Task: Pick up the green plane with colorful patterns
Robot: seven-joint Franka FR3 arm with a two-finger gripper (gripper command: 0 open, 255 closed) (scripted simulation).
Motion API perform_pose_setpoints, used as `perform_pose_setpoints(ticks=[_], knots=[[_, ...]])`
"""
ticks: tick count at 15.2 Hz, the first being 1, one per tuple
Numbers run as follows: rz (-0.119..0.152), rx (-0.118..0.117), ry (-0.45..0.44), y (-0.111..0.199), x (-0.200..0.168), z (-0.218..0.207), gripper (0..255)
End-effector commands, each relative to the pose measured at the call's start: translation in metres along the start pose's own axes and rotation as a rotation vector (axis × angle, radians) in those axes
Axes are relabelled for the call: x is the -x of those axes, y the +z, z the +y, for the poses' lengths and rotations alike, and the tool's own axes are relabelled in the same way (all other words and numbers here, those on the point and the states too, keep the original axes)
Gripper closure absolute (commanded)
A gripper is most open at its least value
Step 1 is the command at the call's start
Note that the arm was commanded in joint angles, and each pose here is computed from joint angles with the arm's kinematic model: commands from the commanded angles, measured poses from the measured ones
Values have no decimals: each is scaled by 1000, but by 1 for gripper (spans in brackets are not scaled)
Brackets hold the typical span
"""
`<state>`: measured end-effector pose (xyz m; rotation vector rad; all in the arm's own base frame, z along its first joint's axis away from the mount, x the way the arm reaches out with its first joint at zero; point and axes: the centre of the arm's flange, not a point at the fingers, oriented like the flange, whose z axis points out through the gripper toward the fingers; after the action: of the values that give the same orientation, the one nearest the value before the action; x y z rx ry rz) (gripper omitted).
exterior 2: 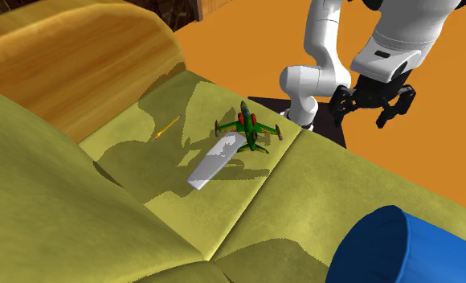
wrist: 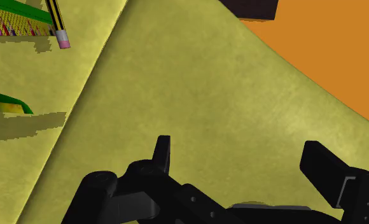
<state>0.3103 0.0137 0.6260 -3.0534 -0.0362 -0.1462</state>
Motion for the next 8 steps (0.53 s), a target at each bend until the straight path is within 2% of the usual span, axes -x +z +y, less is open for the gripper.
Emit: perform_pose_setpoints(ticks=[1, 8], knots=[[0, 0, 0, 0, 0, 0, 0], [-16, -66, -10, 10, 34, 94, 0]])
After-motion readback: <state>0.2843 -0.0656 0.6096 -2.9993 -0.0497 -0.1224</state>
